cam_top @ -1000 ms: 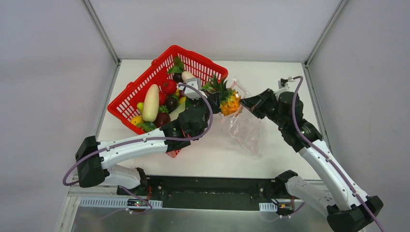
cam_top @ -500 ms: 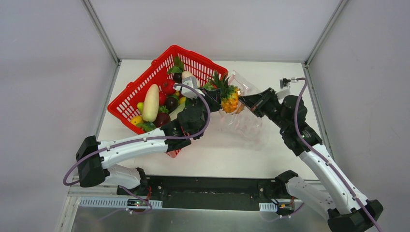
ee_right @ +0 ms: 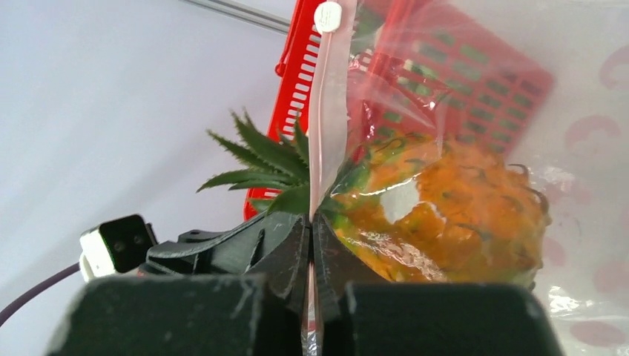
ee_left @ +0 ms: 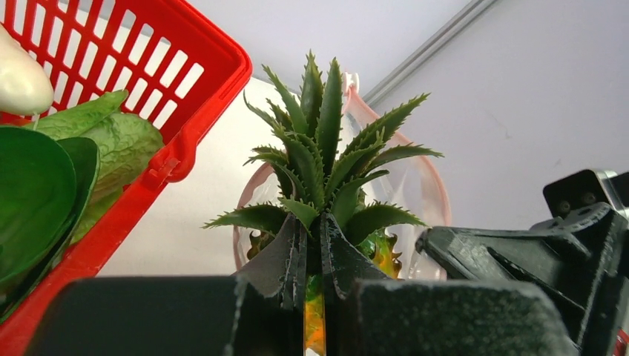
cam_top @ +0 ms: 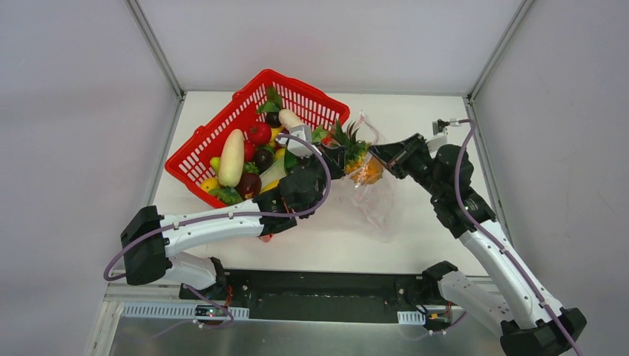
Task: Place the food in the zip-top bag and seal the zipper
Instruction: Place the fake fruit in the zipper food storage bag.
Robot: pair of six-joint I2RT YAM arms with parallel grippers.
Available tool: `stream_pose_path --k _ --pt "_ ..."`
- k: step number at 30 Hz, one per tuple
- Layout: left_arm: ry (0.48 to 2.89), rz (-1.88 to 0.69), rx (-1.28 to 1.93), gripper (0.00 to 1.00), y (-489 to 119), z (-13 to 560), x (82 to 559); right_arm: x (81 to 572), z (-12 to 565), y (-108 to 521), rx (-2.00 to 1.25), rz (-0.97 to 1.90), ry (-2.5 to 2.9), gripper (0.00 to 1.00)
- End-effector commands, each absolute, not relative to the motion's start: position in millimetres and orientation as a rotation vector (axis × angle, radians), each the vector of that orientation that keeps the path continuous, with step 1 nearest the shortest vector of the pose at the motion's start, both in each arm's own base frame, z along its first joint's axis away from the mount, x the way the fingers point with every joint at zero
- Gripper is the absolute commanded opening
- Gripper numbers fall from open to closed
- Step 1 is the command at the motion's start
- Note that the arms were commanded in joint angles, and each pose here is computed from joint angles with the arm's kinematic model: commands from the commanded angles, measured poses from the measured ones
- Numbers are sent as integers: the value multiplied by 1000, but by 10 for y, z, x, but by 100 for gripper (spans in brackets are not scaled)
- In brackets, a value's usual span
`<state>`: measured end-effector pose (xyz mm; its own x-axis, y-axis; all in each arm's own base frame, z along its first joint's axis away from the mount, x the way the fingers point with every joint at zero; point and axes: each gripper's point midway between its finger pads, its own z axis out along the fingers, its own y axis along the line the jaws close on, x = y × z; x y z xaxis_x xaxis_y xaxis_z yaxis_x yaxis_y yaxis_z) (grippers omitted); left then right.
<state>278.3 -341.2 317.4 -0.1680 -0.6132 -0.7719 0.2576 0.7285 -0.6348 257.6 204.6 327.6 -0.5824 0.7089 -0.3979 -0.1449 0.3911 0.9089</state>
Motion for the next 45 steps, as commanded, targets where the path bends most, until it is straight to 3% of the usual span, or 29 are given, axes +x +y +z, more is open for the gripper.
stream_pose_path --k 1,3,6,10,13,21,27,31,37,45 --pt "1500 -862 -226 0 -3519 3460 2687 2619 3504 2055 479 1339 1792 0" --pt "1514 -862 -154 3 -3583 3478 2650 2636 3498 2037 479 1328 1791 0" --pt "1538 -836 -37 24 -3659 3556 2601 2648 3518 1971 479 1309 1774 0" --pt "1577 -735 104 61 -3628 3719 2595 2634 3530 1929 465 1310 1769 0" --pt "1617 -744 126 75 -3582 3747 2621 2622 3528 1911 442 1310 1752 0" --pt "1664 -654 128 82 -3248 3791 2652 2519 3792 1781 310 1251 1625 0" --pt "1740 -670 154 81 -3103 3691 2695 2465 3916 1369 360 1025 1529 0" --pt "1769 -683 165 87 -2893 3660 2787 2348 4080 1053 348 836 1482 0" --pt "1909 -525 116 97 -2399 3327 3026 2393 3810 1044 297 733 1601 0" --pt "2110 -507 262 97 -2250 2852 3258 2550 3544 1337 249 813 1739 0"
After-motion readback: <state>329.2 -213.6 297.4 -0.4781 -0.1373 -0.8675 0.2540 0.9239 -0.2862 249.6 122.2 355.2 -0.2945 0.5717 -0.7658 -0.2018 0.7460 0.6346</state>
